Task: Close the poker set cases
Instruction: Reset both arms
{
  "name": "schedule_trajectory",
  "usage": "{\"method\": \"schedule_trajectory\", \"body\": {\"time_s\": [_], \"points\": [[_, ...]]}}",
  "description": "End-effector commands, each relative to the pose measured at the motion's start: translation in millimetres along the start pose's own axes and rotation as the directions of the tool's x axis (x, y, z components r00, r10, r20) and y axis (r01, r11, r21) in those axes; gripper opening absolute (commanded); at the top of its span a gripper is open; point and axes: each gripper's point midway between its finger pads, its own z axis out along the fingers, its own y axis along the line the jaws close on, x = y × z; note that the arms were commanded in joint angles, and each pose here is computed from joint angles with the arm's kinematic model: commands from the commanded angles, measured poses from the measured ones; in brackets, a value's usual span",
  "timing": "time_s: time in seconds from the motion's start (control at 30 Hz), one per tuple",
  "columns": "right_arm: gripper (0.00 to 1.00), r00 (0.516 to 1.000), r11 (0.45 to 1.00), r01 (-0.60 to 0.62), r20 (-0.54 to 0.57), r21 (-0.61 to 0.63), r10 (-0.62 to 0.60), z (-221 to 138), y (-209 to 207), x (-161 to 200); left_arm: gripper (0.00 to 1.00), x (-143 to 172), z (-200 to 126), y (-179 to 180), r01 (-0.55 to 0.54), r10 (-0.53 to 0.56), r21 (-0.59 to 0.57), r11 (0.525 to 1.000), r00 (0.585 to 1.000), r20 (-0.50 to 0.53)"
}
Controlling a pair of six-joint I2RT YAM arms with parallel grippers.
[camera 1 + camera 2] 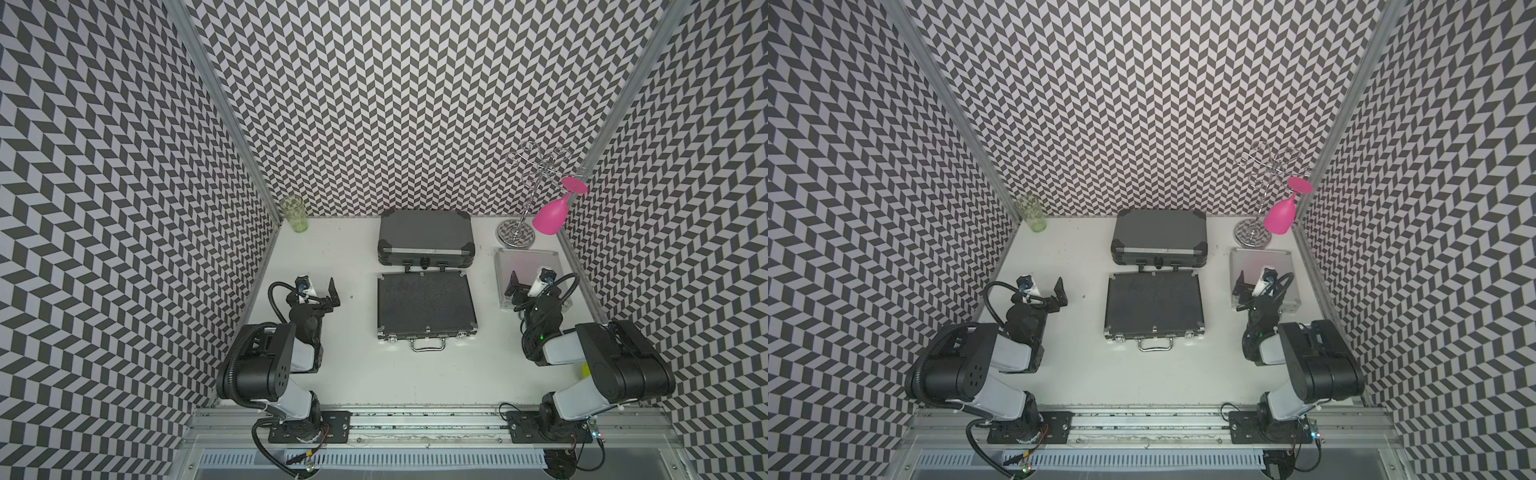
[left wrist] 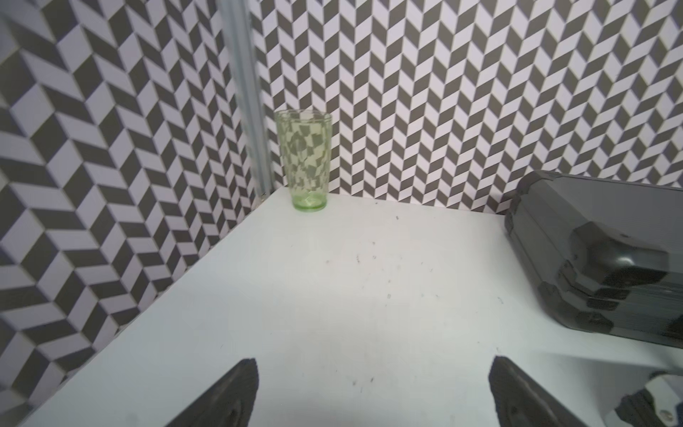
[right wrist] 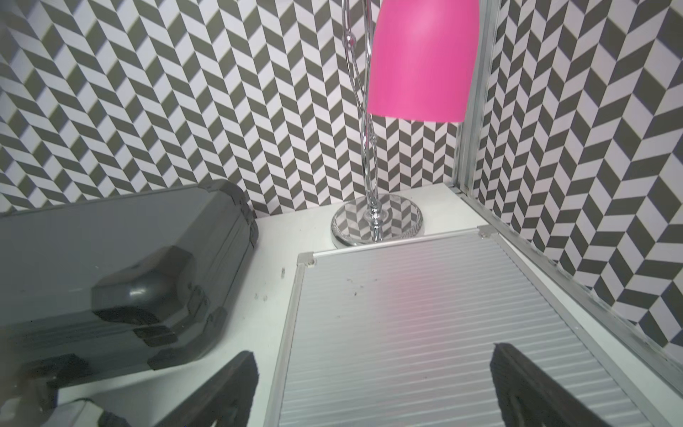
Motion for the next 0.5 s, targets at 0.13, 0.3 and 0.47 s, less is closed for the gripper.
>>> {"method": "schedule_trajectory", "body": {"time_s": [0.13, 0.3, 0.47], "points": [[0.99, 0.997, 1.0, 0.006, 0.077, 0.001, -0.006, -5.5, -0.2, -15.4, 1.0, -12.4, 10.2, -13.6, -0.048, 0.046, 0.064, 0.997, 0.999, 0.029], [0.99, 0.997, 1.0, 0.001, 0.081, 0.005, -0.002, -5.6, -0.8, -15.4, 1.0, -11.2, 10.7, -13.9, -0.049, 0.048, 0.065, 0.997, 0.999, 0.02], [0.99, 0.996, 1.0, 0.0, 0.087, 0.004, -0.001, -7.1, -1.2, -15.9, 1.0, -10.9, 10.3, -14.9, -0.058, 0.057, 0.056, 0.997, 0.998, 0.019]]}}
